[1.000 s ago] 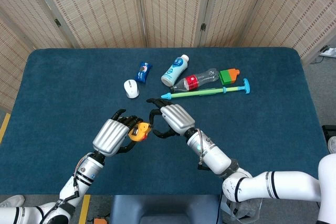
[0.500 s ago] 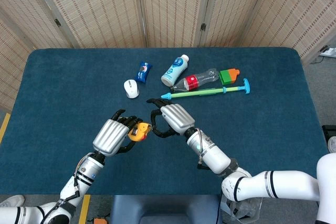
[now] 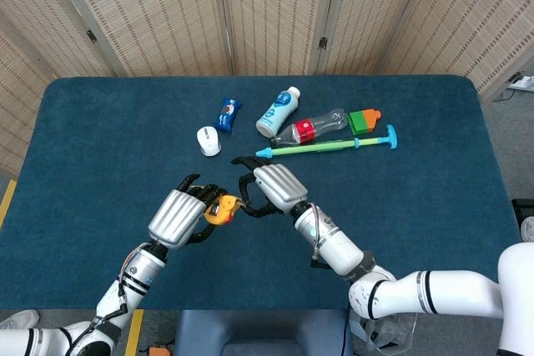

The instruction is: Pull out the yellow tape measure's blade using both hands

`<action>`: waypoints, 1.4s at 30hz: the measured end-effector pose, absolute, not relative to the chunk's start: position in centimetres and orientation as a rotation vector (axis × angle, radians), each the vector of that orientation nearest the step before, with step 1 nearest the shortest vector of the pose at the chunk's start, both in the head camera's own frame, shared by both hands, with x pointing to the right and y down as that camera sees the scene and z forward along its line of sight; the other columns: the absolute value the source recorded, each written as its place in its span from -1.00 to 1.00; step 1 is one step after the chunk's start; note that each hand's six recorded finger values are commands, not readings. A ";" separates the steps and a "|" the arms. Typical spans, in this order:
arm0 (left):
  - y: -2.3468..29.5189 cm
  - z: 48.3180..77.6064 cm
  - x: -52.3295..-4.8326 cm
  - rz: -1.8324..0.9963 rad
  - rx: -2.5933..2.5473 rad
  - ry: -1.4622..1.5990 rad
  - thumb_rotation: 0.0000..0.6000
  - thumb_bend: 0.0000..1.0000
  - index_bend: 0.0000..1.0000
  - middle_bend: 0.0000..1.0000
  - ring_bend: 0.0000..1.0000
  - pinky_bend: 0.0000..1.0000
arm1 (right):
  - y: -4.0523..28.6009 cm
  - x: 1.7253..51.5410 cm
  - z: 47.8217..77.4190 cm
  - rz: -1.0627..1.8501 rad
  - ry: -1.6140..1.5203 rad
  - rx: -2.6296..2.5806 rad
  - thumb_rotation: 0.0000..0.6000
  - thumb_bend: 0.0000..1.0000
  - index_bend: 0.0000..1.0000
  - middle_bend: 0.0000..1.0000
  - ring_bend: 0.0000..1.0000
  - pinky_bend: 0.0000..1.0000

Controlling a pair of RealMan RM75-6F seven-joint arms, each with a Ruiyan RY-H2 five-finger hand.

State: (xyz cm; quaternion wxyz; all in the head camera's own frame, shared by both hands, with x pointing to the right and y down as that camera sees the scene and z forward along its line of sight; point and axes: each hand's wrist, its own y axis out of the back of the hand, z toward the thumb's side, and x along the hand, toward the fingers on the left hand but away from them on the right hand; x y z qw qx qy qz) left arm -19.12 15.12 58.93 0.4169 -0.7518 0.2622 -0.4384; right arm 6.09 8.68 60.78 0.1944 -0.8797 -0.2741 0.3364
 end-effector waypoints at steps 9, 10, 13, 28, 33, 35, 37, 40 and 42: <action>15.0 59.3 -20.0 -1.119 -1.879 0.667 1.00 -0.21 -0.08 -0.02 -0.15 -0.67 | 8.5 6.5 60.5 0.938 -0.787 -2.461 1.00 -0.26 0.41 -0.60 -0.72 -0.70; 15.0 59.4 -20.2 -1.124 -1.875 0.666 1.00 -0.21 -0.08 -0.02 -0.15 -0.67 | 8.5 6.6 60.4 0.939 -0.787 -2.460 1.00 -0.26 0.41 -0.59 -0.72 -0.70; 14.9 59.7 -20.8 -1.137 -1.867 0.667 1.00 -0.21 -0.08 -0.02 -0.15 -0.67 | 8.5 7.0 60.1 0.941 -0.787 -2.456 1.00 -0.26 0.41 -0.59 -0.71 -0.70; 14.8 63.4 -25.7 -1.220 -1.789 0.629 1.00 -0.21 -0.08 -0.02 -0.14 -0.68 | 7.7 12.2 57.4 0.978 -0.848 -2.446 1.00 -0.26 0.41 -0.59 -0.71 -0.70; 14.6 64.2 -27.1 -1.235 -1.760 0.607 1.00 -0.21 -0.08 -0.02 -0.14 -0.69 | 7.6 14.2 56.1 0.986 -0.867 -2.448 1.00 -0.26 0.41 -0.59 -0.71 -0.70; 14.6 64.5 -27.7 -1.238 -1.747 0.600 1.00 -0.21 -0.08 -0.02 -0.14 -0.69 | 7.6 15.0 55.6 0.990 -0.876 -2.448 1.00 -0.26 0.41 -0.59 -0.71 -0.70; 14.5 64.8 -28.1 -1.239 -1.735 0.594 1.00 -0.21 -0.08 -0.02 -0.14 -0.69 | 7.5 15.7 55.1 0.993 -0.884 -2.448 1.00 -0.26 0.41 -0.59 -0.71 -0.70; 14.4 65.2 -28.8 -1.240 -1.716 0.586 1.00 -0.21 -0.08 -0.02 -0.14 -0.69 | 7.5 16.9 54.3 0.997 -0.899 -2.450 1.00 -0.26 0.41 -0.59 -0.71 -0.70; 14.3 65.4 -29.1 -1.242 -1.710 0.584 1.00 -0.21 -0.08 -0.02 -0.14 -0.69 | 7.5 17.8 53.7 0.999 -0.909 -2.450 1.00 -0.26 0.41 -0.59 -0.71 -0.70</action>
